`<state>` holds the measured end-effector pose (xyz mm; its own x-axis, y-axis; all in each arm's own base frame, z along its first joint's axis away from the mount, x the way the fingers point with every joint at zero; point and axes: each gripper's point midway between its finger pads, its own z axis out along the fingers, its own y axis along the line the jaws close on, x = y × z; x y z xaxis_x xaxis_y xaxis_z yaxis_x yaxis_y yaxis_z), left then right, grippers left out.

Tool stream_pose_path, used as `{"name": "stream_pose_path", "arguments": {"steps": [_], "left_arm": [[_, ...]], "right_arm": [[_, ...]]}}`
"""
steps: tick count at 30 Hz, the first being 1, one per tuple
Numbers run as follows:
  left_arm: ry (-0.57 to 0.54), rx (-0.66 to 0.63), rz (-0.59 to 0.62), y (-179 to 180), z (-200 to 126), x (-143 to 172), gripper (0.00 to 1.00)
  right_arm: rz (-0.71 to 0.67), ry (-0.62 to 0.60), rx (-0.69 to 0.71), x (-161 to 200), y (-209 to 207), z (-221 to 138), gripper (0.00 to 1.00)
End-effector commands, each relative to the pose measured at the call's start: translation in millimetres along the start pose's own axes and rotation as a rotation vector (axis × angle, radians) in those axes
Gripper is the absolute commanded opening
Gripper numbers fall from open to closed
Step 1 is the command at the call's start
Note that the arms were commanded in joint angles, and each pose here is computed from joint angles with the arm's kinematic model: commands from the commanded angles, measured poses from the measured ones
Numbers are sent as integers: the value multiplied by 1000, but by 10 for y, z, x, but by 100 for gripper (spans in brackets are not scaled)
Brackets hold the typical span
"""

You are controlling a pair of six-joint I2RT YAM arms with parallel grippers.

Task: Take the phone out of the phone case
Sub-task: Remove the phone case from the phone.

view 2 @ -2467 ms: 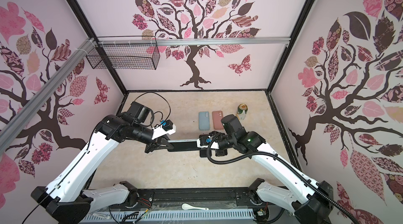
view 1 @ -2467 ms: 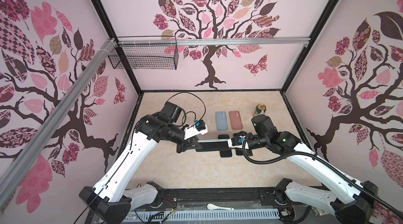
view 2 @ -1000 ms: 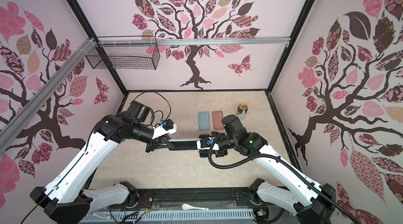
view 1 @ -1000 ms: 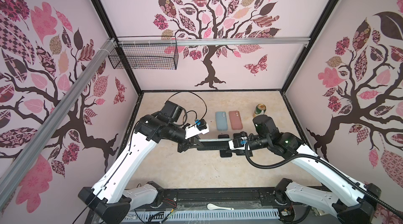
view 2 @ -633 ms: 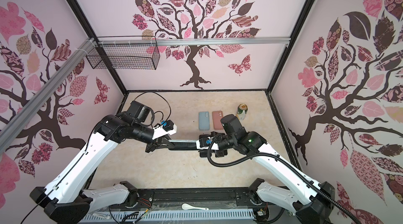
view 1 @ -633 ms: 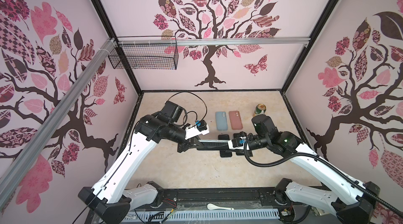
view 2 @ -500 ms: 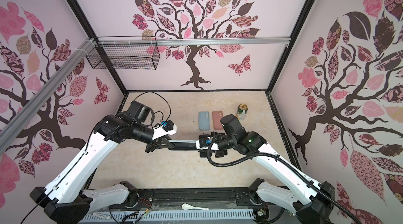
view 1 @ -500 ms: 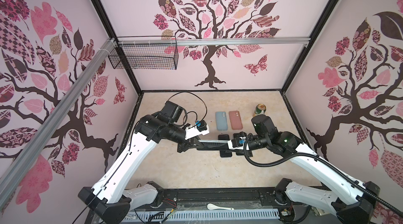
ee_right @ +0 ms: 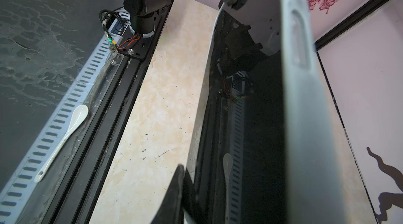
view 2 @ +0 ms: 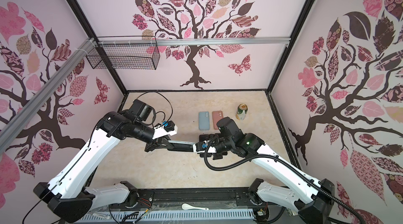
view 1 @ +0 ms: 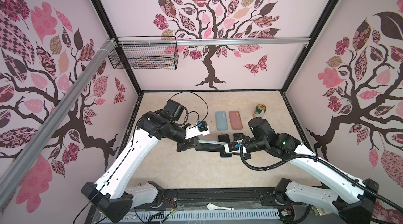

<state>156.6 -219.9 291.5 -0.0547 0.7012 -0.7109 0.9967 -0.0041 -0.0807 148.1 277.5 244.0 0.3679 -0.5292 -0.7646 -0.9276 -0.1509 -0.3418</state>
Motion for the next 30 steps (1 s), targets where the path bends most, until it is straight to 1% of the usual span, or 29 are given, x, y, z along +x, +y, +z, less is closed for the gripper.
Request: {"name": "stream_pose_path", "arguments": {"steps": [1, 12, 18, 30], "left_arm": [[-50, -3, -10, 74, -33, -172, 0], [-2, -42, -15, 254, 0, -146, 0], [6, -66, -7, 330, 3, -161, 0], [18, -41, -1, 430, 49, -215, 0]], "right_arm": [[-150, -102, 32, -348, -44, -47, 0], [-212, -114, -6, -488, 102, 51, 0], [-232, -129, 3, -551, 91, 58, 0], [-262, -119, 19, -591, 17, 95, 0]]}}
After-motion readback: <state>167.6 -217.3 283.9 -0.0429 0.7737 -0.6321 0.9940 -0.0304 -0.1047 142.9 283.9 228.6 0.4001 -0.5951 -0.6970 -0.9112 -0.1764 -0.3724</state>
